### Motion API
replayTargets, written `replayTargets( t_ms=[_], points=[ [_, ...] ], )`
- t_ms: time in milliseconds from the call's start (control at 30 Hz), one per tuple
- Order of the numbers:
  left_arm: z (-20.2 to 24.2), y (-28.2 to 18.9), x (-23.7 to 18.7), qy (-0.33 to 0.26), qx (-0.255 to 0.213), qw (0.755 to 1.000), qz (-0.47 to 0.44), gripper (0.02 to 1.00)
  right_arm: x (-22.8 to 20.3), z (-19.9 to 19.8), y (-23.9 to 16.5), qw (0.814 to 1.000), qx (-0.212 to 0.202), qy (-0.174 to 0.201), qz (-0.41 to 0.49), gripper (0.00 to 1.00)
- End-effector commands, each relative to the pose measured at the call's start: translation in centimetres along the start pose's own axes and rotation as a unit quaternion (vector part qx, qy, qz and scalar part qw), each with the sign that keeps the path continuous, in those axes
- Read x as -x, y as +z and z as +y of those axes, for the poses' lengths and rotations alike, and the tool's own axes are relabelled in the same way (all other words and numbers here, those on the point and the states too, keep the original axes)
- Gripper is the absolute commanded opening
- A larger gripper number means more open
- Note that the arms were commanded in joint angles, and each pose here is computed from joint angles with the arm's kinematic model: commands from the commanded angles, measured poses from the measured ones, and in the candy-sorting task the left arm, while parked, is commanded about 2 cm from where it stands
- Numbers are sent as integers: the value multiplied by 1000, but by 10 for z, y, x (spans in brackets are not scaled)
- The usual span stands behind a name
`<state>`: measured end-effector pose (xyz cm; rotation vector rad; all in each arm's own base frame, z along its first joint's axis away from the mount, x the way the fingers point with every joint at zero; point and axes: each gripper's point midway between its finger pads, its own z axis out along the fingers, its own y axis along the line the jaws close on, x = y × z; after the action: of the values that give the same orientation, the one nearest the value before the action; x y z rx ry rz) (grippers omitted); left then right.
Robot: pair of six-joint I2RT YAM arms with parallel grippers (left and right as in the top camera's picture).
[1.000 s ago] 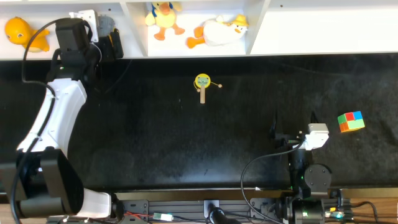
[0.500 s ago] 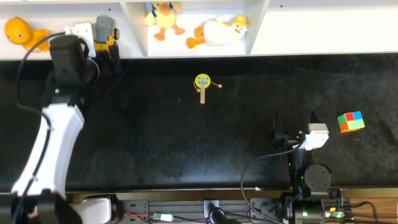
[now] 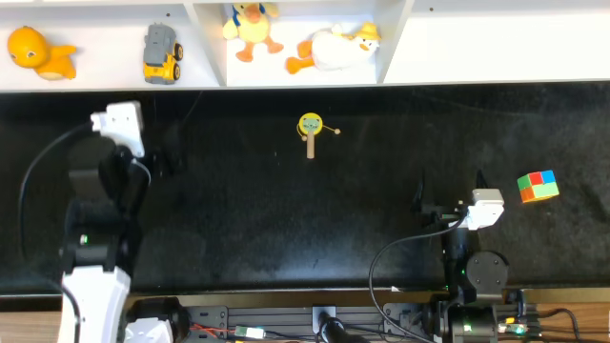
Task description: Store Toys
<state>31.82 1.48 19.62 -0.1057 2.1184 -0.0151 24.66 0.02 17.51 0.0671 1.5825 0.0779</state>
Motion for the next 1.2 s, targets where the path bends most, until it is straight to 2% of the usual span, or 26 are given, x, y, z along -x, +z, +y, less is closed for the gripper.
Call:
replayTargets(
  t_ms=[33, 100, 167, 267, 367, 433, 533, 733, 967, 1133, 1200],
  points=[
    [0, -15, -2, -3, -3, 1000, -25, 998, -3, -1, 0, 1000, 0, 0, -1, 996],
    [-2, -20, 9, -4, -10, 998, -61, 998, -3, -1, 0, 1000, 0, 0, -1, 996],
    [-10, -29, 30, -10, -28, 990, -138, 998, -3, -1, 0, 1000, 0, 0, -1, 996],
    [-14, -41, 38, -5, -36, 978, -203, 998, -3, -1, 0, 1000, 0, 0, -1, 996],
    [-13, -56, 36, -4, -41, 964, -264, 998, -3, -1, 0, 1000, 0, 0, -1, 996],
    [-8, -69, 28, -7, -32, 948, -317, 998, -3, -1, 0, 1000, 0, 0, -1, 996],
    [0, -78, 14, -14, -14, 937, -350, 998, -3, -1, 0, 1000, 0, 0, -1, 996],
    [6, -75, -18, -16, -1, 935, -355, 998, -3, -1, 0, 1000, 0, 0, -1, 993],
    [14, -45, -64, -16, 20, 967, -252, 998, -3, -1, 0, 1000, 0, 0, -1, 996],
    [6, -41, -72, 48, 14, 971, -233, 998, -3, -1, 0, 1000, 0, 0, -1, 996],
    [6, -41, -72, 50, 16, 971, -234, 998, -3, -1, 0, 1000, 0, 0, -1, 996]
  ],
)
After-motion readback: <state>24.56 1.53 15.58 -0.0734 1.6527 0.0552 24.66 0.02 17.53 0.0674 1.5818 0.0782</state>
